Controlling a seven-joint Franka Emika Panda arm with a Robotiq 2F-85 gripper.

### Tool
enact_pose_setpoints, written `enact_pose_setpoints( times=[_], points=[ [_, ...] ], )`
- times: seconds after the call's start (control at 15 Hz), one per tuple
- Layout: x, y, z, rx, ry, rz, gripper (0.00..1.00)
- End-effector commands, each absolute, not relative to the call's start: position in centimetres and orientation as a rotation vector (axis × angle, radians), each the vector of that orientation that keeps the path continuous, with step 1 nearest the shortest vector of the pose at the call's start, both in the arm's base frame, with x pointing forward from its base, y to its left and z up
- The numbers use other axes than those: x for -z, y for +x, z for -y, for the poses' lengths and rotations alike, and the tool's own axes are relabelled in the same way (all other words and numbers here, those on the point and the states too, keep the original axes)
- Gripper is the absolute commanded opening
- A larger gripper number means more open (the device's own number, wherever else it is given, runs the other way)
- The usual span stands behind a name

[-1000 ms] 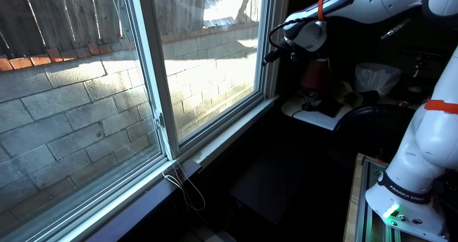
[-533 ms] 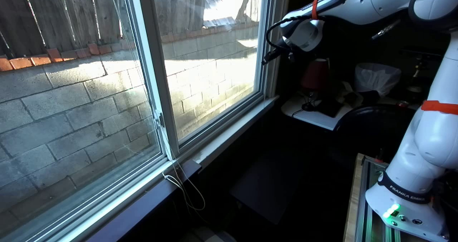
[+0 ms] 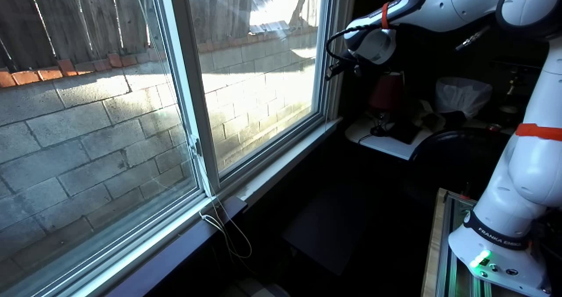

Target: Pull down the white rope to the far right of the window

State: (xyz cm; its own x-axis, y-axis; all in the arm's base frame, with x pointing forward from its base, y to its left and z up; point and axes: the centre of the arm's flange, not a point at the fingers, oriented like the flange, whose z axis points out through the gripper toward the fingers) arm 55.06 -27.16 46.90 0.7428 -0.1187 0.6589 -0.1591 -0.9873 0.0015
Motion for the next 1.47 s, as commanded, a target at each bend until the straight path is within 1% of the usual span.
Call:
enact_pose_setpoints(
  times=[0.0, 0.33, 0.8, 1.0, 1.2, 1.4],
  points=[
    [-47.1, 54.6, 25.7, -0.987, 2.94, 0.331, 0.0],
    [-45.5, 54.3, 20.1, -0.877, 3.232, 0.349, 0.0],
    [-45.9, 54.2, 9.3, -1.057, 3.596, 0.284, 0.0],
    [-45.5, 53.7, 5.4, -1.073, 3.732, 0.226, 0.0],
    [-44.6, 52.9, 2.3, -0.988, 3.84, 0.15, 0.0],
    [-42.7, 51.5, -0.2, -0.768, 3.914, 0.048, 0.0]
  ],
)
